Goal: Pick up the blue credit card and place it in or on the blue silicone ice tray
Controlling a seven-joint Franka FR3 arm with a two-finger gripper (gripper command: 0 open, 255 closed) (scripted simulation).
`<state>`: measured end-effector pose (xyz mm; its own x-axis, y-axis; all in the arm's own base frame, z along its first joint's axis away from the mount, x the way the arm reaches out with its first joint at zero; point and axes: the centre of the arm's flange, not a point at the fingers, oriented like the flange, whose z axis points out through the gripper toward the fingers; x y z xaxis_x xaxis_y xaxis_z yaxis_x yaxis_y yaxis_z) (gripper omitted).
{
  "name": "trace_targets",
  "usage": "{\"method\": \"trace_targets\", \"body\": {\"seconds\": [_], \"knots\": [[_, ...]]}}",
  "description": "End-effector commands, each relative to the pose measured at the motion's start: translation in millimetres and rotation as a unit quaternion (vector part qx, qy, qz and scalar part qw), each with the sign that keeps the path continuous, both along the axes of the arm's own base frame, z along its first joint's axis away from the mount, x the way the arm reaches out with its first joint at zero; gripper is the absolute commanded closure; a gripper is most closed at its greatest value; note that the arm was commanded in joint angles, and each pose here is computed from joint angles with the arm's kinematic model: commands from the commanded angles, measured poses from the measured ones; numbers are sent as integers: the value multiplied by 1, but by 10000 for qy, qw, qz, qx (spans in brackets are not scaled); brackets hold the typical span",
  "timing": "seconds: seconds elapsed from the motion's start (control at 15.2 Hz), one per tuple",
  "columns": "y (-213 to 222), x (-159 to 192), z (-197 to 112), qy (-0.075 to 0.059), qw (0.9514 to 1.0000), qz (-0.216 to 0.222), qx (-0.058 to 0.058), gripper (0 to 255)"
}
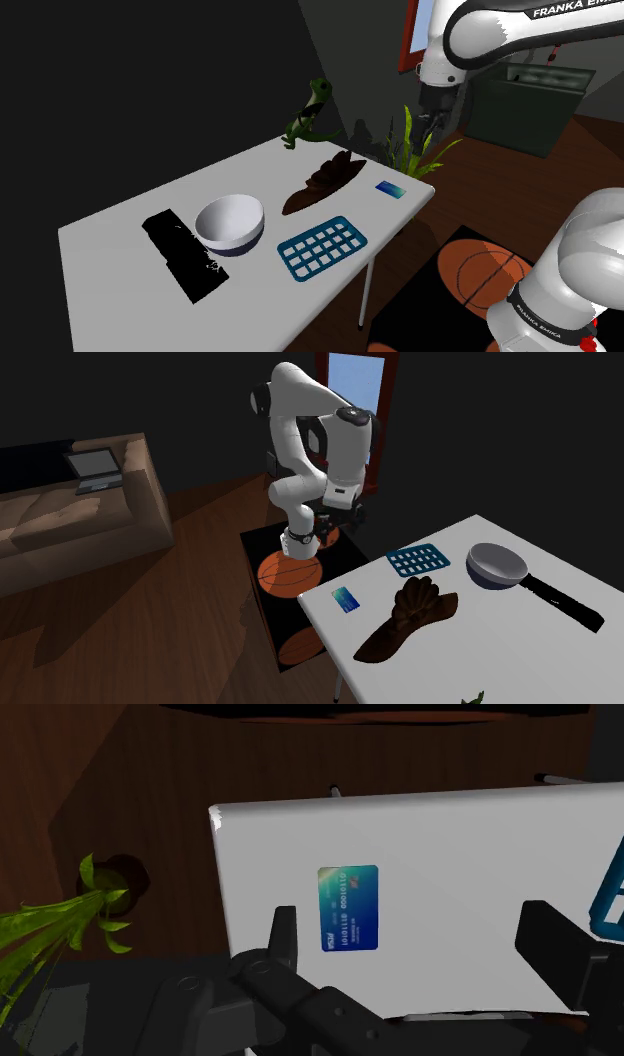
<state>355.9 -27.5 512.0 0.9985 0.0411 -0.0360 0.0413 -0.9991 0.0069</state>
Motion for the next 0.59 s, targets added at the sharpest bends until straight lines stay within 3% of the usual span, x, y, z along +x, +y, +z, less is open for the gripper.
{"method": "trace_targets", "body": {"seconds": [0.0,0.53], "knots": [[-5,15,-27,100,9999,19,28,0],[-12,58,-129,525,9985,89,139,0]]}}
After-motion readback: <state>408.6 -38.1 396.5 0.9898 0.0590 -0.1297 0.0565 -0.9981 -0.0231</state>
